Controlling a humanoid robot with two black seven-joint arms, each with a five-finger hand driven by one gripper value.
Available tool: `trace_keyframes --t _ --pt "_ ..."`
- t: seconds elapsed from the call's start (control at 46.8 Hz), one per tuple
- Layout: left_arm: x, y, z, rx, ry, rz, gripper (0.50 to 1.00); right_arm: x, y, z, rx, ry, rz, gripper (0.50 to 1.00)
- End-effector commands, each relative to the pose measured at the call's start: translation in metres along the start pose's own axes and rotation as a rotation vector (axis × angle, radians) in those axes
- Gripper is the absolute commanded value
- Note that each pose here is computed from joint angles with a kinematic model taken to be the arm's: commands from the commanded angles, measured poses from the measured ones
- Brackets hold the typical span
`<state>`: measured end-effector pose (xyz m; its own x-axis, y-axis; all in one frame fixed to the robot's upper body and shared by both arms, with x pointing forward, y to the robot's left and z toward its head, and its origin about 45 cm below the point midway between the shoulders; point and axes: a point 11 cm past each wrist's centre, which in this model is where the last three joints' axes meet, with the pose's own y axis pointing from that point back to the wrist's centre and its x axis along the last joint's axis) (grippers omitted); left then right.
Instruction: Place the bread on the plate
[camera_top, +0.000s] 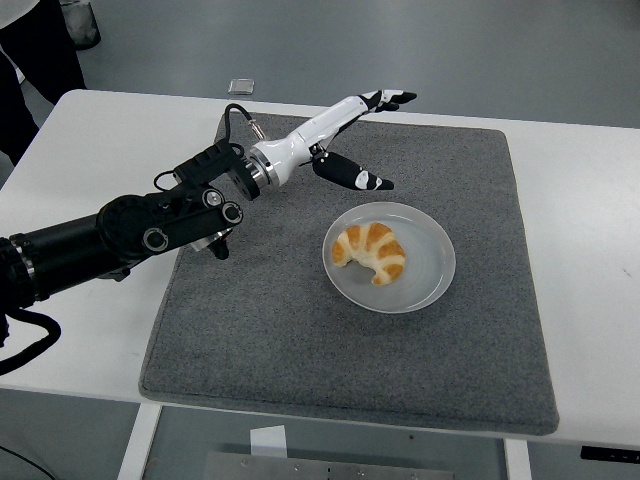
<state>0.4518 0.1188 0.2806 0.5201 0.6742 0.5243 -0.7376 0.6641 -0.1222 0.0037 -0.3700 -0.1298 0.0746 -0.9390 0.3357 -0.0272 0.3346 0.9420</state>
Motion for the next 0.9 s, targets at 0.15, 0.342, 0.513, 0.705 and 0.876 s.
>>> trace_keyframes --t 0.15,0.342,0.513,0.705,0.876 --pt "0.066 -0.008 0.015 -0.001 0.260 0.106 0.992 0.000 0.000 0.000 0.000 0.000 0.000 0.952" --pt "0.122 -0.006 0.005 0.055 0.420 0.191 0.992 0.000 0.000 0.000 0.000 0.001 0.000 0.952" --pt "0.158 0.009 -0.011 0.081 0.545 0.255 0.992 0.000 0.000 0.000 0.002 0.001 0.000 0.952" --pt "0.173 0.020 -0.022 0.104 0.583 0.281 0.992 0.000 0.000 0.000 0.001 0.002 -0.002 0.952" --pt "0.174 0.025 -0.025 0.079 0.648 0.286 0.992 0.000 0.000 0.000 0.000 0.001 -0.002 0.952"
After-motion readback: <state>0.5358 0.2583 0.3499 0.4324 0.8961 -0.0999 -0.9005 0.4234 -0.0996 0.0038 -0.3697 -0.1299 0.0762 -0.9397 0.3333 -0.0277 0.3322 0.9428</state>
